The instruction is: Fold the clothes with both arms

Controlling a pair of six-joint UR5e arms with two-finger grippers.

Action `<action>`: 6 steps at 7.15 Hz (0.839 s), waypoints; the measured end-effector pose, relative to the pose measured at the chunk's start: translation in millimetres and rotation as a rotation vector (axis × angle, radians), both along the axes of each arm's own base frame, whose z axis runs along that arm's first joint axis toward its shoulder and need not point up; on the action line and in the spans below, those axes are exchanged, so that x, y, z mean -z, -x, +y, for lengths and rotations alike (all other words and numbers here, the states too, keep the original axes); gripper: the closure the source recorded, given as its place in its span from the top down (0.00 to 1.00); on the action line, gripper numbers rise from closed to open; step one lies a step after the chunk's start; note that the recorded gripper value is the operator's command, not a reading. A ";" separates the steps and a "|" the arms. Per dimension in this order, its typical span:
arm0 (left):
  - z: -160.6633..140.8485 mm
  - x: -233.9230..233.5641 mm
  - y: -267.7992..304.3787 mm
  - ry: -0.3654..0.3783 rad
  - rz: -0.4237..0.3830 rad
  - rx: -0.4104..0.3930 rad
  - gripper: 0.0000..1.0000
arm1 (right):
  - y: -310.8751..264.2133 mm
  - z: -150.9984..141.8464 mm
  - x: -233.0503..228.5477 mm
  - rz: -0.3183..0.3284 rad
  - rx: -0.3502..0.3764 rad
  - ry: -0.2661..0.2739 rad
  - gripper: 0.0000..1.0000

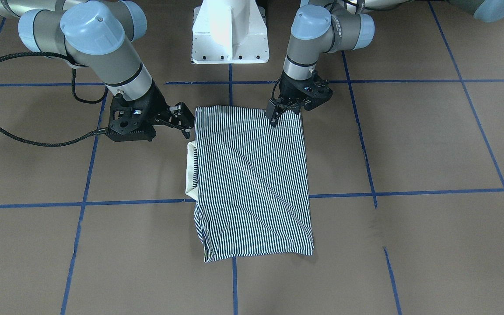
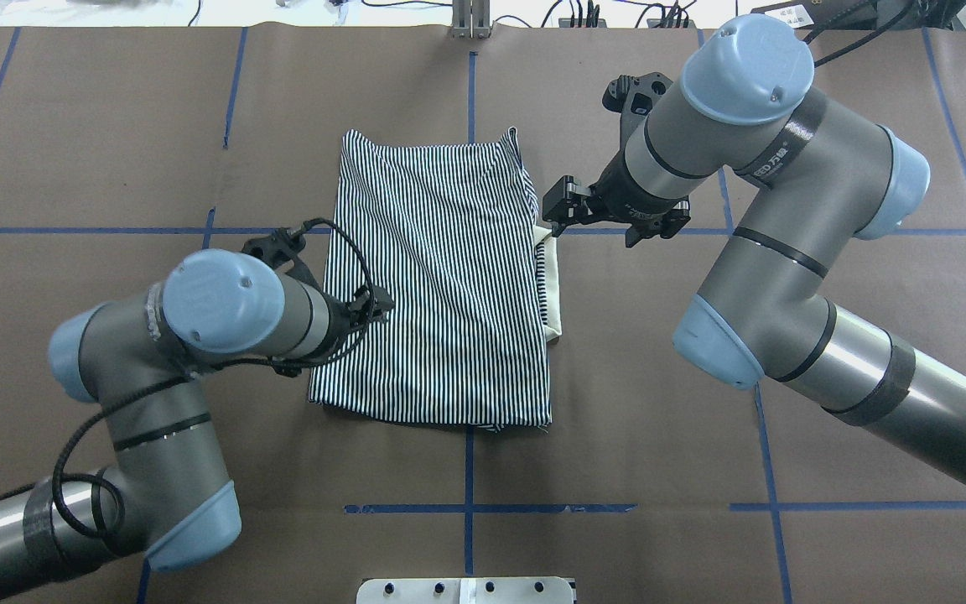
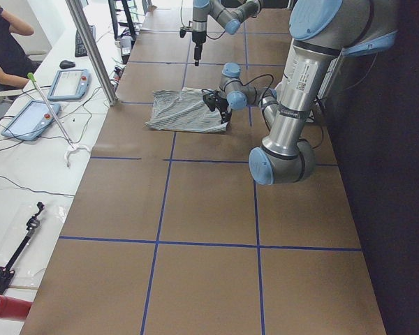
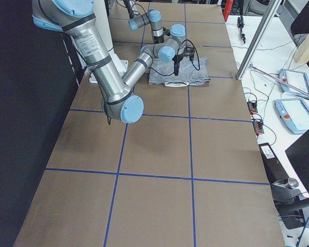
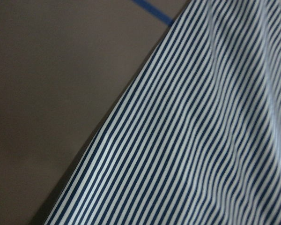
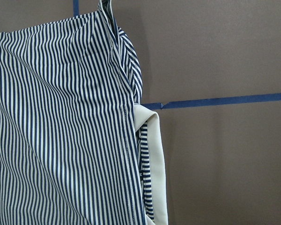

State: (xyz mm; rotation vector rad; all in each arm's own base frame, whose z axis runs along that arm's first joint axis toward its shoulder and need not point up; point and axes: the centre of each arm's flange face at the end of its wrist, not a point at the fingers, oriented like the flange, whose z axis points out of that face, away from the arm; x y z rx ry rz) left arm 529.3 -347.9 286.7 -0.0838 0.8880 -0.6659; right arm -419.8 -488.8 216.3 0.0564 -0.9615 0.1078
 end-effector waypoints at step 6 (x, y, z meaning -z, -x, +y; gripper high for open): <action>17.1 -24.6 -0.3 0.028 -0.104 -0.008 0.81 | 13.2 8.4 -1.0 0.011 0.008 -0.009 1.00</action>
